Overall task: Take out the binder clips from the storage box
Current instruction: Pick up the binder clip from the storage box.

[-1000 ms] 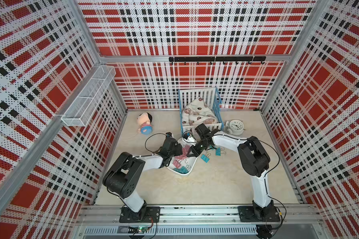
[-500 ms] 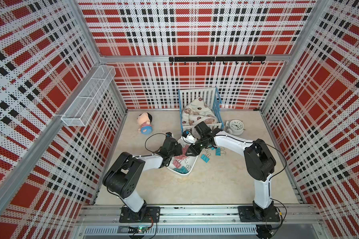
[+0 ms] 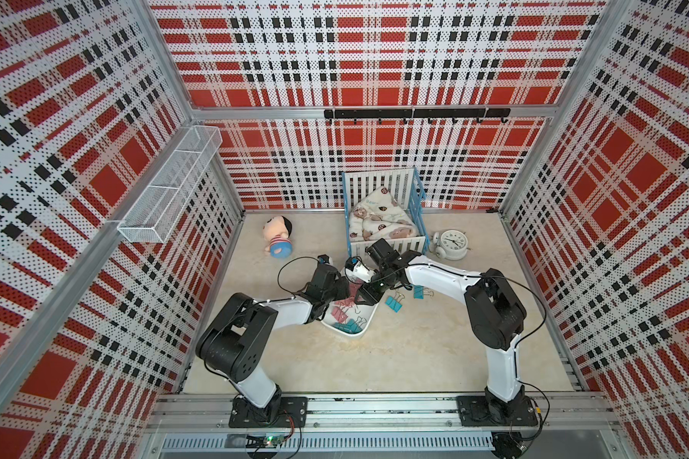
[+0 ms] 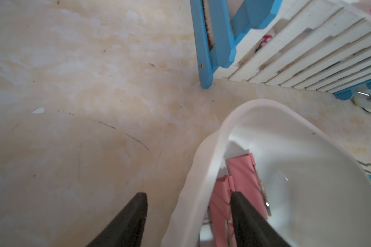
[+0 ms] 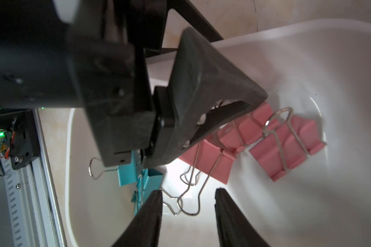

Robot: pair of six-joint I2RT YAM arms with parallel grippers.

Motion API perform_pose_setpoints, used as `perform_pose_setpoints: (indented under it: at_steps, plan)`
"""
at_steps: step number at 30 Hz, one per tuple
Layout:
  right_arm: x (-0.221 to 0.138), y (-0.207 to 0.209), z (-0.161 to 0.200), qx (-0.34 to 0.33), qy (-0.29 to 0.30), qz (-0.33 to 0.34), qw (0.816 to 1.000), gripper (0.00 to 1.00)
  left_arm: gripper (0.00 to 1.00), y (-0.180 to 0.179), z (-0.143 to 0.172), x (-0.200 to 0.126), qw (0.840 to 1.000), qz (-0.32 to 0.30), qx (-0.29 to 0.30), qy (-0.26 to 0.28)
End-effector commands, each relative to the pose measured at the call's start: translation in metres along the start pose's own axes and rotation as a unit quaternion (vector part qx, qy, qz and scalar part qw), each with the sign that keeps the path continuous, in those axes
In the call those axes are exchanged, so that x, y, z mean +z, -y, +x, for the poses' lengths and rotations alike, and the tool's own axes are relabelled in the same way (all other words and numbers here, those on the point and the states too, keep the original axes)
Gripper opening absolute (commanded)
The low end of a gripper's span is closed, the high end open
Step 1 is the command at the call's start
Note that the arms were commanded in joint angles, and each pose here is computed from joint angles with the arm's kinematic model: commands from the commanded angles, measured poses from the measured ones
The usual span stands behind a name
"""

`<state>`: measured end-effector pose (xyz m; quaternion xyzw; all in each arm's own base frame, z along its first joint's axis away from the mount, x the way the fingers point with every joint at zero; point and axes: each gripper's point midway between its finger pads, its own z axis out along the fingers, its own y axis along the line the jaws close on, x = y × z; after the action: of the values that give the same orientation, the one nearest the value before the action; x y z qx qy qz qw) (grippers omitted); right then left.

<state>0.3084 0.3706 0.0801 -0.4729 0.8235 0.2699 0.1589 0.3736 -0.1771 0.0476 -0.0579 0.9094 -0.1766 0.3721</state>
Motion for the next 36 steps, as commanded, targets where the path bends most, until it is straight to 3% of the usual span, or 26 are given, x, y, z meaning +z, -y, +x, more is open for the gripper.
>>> perform_pose_setpoints:
  at_steps: [1,12,24,36]
  plan:
    - [0.012,0.003,0.009,-0.004,-0.016,0.006,1.0,0.47,0.68,-0.004,0.014,0.0,1.0,-0.003,-0.002,-0.02]
    - [0.019,0.001,0.012,-0.009,-0.028,0.002,1.0,0.41,0.68,-0.006,0.016,-0.002,1.0,-0.005,-0.005,-0.019]
    - [0.009,0.003,0.007,-0.013,-0.024,0.019,0.999,0.21,0.68,-0.006,0.013,-0.002,1.0,-0.005,-0.005,-0.016]
    - [-0.007,0.004,-0.005,-0.019,-0.003,0.037,0.999,0.1,0.68,-0.008,0.015,-0.003,1.0,-0.007,-0.004,-0.016]
